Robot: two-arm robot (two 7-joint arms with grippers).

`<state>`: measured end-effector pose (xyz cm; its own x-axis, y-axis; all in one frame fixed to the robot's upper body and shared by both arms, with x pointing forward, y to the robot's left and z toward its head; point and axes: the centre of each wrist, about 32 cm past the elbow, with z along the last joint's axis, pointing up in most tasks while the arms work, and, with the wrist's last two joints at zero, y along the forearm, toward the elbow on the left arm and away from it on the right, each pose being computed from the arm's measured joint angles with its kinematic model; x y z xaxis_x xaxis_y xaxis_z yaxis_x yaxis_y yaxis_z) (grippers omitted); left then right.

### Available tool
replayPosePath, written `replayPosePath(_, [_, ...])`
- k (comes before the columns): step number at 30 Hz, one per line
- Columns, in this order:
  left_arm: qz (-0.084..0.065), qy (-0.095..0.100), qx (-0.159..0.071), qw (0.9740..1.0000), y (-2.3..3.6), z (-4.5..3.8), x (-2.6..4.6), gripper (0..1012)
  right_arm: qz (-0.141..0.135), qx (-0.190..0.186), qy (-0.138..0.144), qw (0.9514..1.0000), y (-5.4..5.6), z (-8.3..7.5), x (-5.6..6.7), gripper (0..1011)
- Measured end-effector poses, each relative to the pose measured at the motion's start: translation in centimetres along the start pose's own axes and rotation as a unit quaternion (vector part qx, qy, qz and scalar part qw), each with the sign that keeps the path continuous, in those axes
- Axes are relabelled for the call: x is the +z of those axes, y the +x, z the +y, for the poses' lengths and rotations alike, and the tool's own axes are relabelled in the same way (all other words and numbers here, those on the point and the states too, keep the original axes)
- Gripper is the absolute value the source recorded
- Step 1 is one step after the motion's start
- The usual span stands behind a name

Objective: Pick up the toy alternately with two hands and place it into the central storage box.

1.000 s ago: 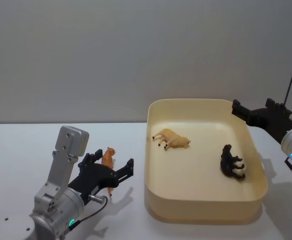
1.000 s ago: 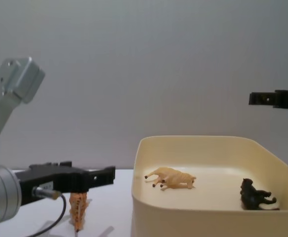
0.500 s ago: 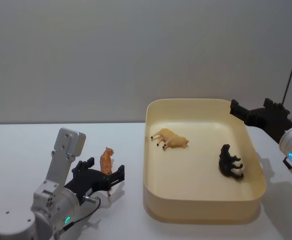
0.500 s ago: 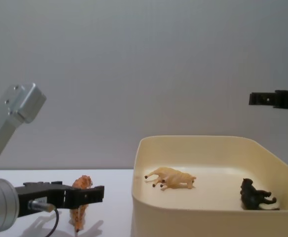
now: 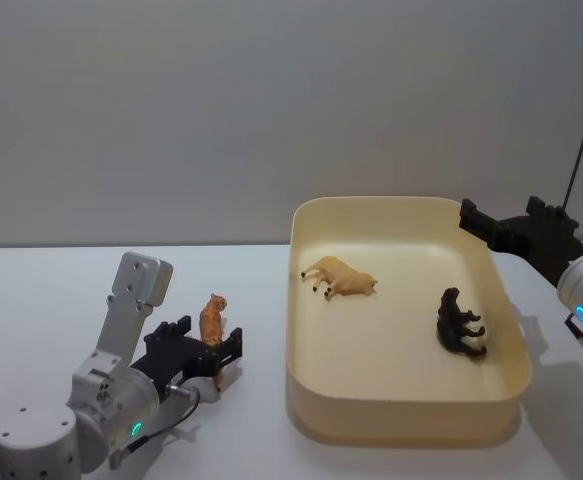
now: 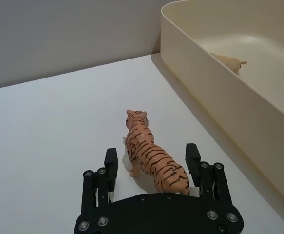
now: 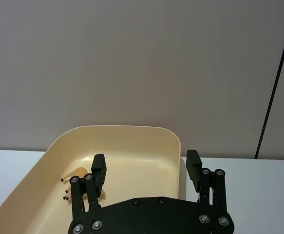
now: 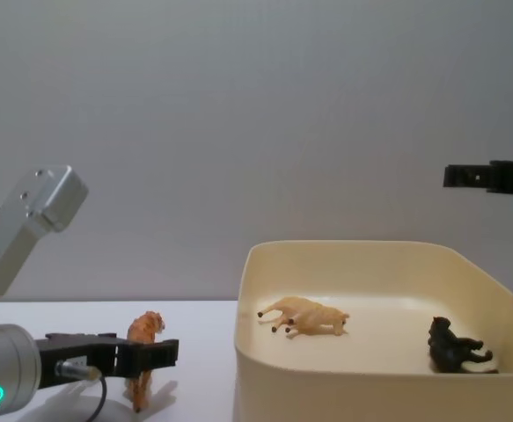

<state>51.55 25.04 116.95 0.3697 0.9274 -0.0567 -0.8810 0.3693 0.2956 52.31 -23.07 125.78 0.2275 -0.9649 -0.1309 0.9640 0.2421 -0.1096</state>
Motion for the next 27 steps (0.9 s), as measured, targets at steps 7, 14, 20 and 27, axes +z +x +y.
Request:
replayPosePath(7, [0.001, 0.003, 0.0, 1.0, 0.2, -0.36, 0.0, 681, 0.0, 0.0, 0.0, 1.0, 0.0, 0.0, 0.0, 1001])
replayPosePath(14, [0.002, 0.005, 0.0, 1.0, 0.34, -0.58, -0.01, 461, 0.0, 0.0, 0.0, 1.0, 0.0, 0.0, 0.0, 1001])
replayPosePath(20, [0.002, 0.005, -0.001, 1.0, 0.33, -0.64, 0.01, 301, 0.0, 0.0, 0.0, 1.0, 0.0, 0.0, 0.0, 1001])
replayPosePath(27, [-0.012, -0.003, -0.011, 0.9999, 0.17, -0.98, 0.59, 301, 0.0, 0.0, 0.0, 1.0, 0.0, 0.0, 0.0, 1001])
